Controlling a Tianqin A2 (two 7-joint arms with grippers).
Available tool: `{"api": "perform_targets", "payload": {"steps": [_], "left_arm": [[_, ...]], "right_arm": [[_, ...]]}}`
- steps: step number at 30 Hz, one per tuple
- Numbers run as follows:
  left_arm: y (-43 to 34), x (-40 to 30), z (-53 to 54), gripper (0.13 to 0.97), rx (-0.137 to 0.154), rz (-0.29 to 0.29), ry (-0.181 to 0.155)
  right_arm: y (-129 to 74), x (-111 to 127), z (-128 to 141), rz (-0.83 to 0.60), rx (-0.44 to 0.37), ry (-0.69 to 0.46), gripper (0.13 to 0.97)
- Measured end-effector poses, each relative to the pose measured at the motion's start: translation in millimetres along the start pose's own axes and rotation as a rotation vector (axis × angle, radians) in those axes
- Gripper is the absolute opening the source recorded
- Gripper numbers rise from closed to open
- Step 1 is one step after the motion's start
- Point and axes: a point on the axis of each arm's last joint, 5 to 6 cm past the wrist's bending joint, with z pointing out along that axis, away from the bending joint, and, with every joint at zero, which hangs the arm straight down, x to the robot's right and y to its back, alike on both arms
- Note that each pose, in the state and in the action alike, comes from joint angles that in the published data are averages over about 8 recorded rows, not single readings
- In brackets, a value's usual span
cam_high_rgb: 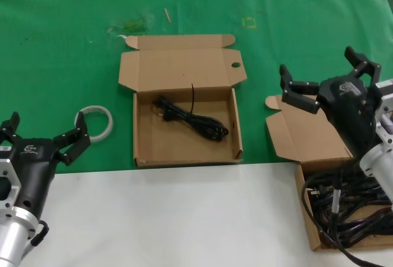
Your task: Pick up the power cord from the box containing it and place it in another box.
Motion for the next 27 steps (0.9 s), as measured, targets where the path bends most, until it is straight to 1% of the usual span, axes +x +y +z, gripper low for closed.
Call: {"api": "perform_targets", "payload": {"steps": [1, 9, 13, 21, 27], "left_arm": [[0.0, 0.1, 0.0, 0.777, 0.000, 0.000, 0.000], [-0.2, 0.5, -0.1, 0.902, 0.001, -0.001, 0.000], [-0.3, 0.7, -0.2, 0.902, 0.001, -0.001, 0.000], [-0.5, 1.1, -0.3, 0.961, 0.001, -0.001, 0.001], [-0.6, 1.4, -0.4, 0.964, 0.002, -0.002, 0.001]], "right_arm": [[1.4, -0.2, -1.5, 0.002, -0.002, 0.006, 0.966], [11.9, -1.4, -13.2, 0.012, -0.023, 0.057, 0.966], [17.2, -2.0, -19.5, 0.017, -0.035, 0.083, 0.966], [27.5, -3.3, -32.2, 0.026, -0.063, 0.135, 0.966], [34.7, -4.2, -41.6, 0.032, -0.086, 0.173, 0.966]]}}
